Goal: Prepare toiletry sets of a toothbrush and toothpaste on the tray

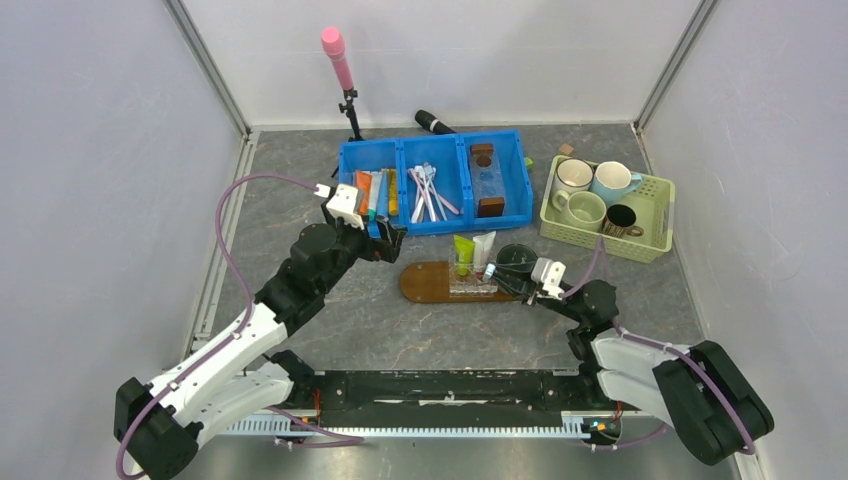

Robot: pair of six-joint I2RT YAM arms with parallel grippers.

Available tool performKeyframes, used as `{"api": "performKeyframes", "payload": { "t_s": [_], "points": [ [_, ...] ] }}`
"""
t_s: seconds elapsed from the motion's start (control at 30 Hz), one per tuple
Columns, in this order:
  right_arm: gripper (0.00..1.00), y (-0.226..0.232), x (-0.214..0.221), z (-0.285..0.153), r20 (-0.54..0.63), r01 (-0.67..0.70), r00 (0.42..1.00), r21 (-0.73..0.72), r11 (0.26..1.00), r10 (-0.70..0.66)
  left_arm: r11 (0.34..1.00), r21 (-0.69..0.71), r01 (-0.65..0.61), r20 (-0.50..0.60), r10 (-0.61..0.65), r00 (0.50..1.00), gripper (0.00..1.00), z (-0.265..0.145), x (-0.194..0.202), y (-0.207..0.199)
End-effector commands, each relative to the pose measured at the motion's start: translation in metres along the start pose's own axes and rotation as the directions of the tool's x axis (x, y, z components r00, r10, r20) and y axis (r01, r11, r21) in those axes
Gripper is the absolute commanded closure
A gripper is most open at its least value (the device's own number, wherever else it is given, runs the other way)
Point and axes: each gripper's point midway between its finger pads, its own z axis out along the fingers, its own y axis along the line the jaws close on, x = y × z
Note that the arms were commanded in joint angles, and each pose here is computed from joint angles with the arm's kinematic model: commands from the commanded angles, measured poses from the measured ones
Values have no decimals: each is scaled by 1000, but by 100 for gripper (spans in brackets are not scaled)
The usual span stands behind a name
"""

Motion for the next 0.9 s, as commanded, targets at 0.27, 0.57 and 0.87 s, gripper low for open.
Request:
{"api": "performKeyframes", "payload": {
  "t_s": [0.27, 0.57, 0.87],
  "points": [
    [91, 4, -20, -1, 94, 3, 996, -10, 1000, -2, 1000, 9, -17, 32, 17, 999, 0, 1, -5, 0],
    [91, 5, -26, 5, 125, -3, 992, -50, 999, 9, 1000, 9, -20, 40, 20, 999, 0, -1, -9, 0],
    [83, -1, -19, 5, 93, 72, 993, -35, 997, -68, 1000, -1, -22, 38, 22, 999, 0, -3, -6, 2]
  ]
}}
